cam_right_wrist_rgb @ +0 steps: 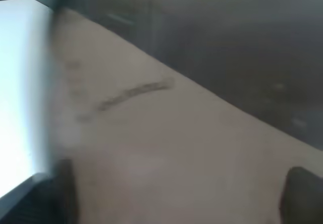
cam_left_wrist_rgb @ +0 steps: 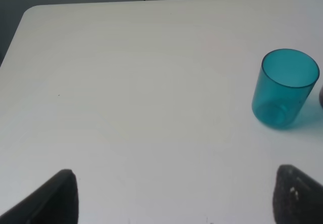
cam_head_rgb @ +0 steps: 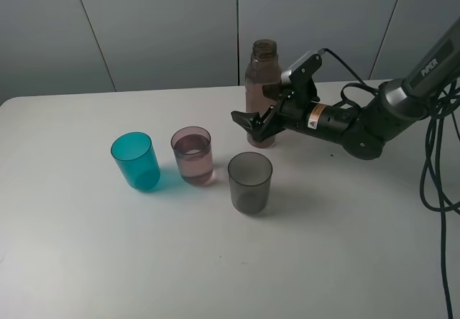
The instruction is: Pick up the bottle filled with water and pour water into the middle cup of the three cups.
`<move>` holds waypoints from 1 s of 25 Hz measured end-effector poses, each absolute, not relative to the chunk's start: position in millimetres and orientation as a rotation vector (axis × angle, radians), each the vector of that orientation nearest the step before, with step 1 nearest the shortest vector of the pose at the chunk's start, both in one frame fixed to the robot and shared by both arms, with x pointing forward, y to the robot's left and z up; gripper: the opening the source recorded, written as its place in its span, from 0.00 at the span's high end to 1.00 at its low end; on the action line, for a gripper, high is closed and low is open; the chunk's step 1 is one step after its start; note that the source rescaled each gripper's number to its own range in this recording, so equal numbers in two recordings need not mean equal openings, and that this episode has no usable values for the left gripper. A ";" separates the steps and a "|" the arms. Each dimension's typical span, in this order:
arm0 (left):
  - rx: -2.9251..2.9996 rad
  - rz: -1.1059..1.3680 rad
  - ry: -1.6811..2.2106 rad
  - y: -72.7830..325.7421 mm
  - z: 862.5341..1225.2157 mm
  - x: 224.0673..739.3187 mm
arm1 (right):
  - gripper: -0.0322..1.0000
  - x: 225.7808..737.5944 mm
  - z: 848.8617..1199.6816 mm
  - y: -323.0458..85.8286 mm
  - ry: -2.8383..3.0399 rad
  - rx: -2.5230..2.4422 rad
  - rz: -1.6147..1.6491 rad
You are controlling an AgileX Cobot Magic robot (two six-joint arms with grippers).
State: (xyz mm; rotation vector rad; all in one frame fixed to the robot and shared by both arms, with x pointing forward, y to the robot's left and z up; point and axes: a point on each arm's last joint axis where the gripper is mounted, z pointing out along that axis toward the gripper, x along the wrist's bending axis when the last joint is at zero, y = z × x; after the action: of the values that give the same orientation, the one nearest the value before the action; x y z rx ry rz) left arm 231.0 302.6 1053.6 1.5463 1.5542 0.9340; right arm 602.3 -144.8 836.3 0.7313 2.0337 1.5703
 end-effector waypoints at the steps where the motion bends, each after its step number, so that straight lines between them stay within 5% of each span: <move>1: 1.546 0.934 1.554 302.6 1053.6 231.0 | 0.01 602.3 836.0 -144.9 2.036 0.733 1.567; 25: 1.546 0.934 1.554 302.6 1053.6 231.0 | 0.00 558.5 858.9 -231.5 2.185 1.033 1.109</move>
State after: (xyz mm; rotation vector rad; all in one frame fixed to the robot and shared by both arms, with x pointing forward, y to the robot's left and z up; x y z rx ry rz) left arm 231.0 302.6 1053.6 1.5463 1.5542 0.9340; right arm 558.5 -231.5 858.9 1.0327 2.1854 1.1093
